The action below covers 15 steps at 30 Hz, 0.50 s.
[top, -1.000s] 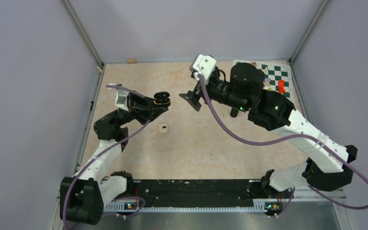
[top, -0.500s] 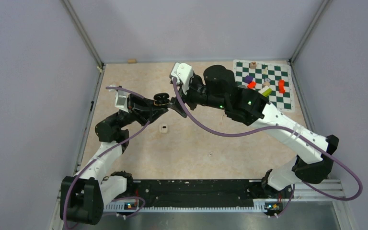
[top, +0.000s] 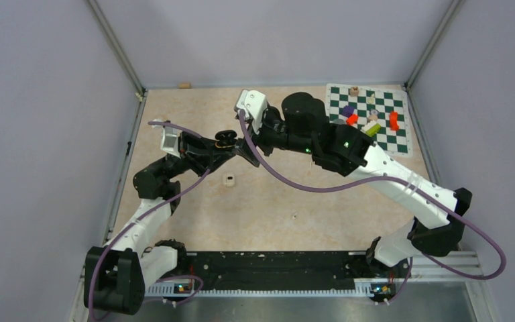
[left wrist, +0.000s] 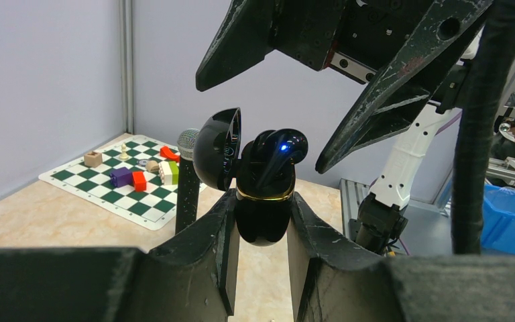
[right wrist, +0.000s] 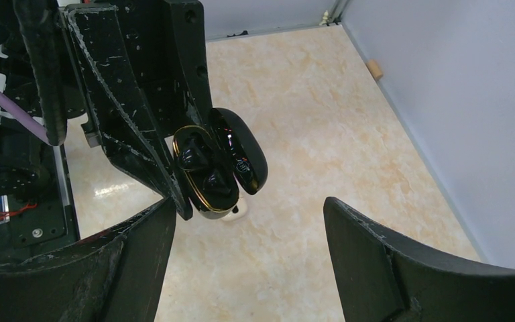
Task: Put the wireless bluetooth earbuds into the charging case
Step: Close the charging case at the charging case.
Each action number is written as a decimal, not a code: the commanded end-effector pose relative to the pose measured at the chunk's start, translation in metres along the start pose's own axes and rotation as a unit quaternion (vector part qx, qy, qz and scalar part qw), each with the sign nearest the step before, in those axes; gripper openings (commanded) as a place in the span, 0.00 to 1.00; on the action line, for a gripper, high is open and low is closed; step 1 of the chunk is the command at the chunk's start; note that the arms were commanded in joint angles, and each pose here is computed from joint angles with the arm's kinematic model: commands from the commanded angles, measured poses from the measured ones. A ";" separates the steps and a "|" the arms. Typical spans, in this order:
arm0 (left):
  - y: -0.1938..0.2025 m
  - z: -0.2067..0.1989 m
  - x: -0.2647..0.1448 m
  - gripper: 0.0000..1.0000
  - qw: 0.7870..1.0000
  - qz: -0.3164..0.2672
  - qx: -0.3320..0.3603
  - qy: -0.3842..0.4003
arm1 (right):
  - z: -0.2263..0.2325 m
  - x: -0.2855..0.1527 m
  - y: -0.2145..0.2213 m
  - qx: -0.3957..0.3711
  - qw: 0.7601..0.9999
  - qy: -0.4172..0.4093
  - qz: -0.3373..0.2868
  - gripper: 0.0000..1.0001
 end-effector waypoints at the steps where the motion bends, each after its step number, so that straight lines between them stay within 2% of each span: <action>1: -0.004 -0.009 0.001 0.00 1.000 -0.006 0.020 0.012 | -0.011 0.000 -0.027 0.005 0.999 0.022 -0.036 0.80; 15: -0.001 -0.008 0.001 0.00 1.000 0.000 0.020 0.012 | -0.017 -0.001 -0.035 0.012 0.998 0.033 -0.044 0.79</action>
Point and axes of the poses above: each gripper's point midway between its finger pads, its own x axis out along the fingers, its own z axis along the line the jaws close on, y = z × x, the point moved 1 cm from there along -x, back along the fingers, and after that the axes turned 14 degrees about -x, right-handed, at the moved point
